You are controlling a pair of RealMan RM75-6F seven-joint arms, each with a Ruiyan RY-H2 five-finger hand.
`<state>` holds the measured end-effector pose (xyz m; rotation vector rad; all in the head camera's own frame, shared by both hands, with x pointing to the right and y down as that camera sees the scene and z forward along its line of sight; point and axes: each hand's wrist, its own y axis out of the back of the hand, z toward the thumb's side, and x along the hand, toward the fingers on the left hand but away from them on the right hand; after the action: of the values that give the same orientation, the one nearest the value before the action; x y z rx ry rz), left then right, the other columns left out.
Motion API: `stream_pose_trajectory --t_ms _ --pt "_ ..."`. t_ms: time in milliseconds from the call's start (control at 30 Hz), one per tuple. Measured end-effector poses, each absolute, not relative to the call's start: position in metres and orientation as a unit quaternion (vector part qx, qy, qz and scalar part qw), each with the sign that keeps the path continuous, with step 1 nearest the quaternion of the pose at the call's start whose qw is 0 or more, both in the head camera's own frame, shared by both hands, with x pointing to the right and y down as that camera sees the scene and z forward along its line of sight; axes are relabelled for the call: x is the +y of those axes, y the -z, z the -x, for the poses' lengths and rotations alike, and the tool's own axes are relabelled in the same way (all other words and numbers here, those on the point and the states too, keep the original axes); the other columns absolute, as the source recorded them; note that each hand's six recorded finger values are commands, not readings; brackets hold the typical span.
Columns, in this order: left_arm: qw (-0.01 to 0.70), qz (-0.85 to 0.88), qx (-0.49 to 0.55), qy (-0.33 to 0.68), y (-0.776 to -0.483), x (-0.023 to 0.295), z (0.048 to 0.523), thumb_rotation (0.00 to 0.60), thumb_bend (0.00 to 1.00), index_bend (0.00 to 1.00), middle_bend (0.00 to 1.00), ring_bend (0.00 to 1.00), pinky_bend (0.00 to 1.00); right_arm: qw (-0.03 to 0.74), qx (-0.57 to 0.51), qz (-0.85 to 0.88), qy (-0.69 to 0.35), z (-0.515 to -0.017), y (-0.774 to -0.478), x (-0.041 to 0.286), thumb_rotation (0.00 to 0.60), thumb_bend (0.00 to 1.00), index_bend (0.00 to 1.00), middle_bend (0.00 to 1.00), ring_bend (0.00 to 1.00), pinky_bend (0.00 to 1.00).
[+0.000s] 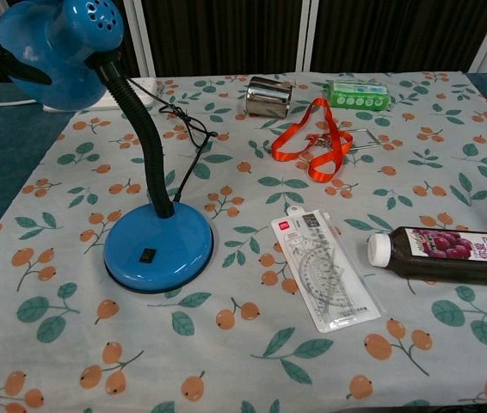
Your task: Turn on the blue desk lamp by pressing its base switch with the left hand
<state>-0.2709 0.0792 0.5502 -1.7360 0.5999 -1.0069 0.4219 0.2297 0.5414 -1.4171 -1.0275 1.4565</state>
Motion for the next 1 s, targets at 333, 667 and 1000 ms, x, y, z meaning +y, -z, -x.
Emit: stream_pose_trajectory --t_ms 333,667,1000 --pt "0.515 0.73 0.296 0.337 -0.509 0.099 0.275 0.6 0.25 0.0 0.16 0.07 0.19 0.42 -0.411 0.563 -0.581 -0.421 -0.541 0.23 0.6 0.16 0.0 0.06 0.12 0.16" --pt "0.463 0.786 0.256 0.319 -0.501 0.16 0.297 0.6 0.3 0.0 0.24 0.17 0.29 0.42 -0.415 0.559 -0.582 -0.423 -0.54 0.229 0.6 0.16 0.0 0.06 0.12 0.16" --pt "0.449 0.792 0.195 0.364 -0.532 0.21 0.325 0.6 0.37 0.0 0.4 0.33 0.41 0.418 -0.414 0.56 -0.584 -0.422 -0.541 0.23 0.6 0.16 0.0 0.06 0.12 0.16"
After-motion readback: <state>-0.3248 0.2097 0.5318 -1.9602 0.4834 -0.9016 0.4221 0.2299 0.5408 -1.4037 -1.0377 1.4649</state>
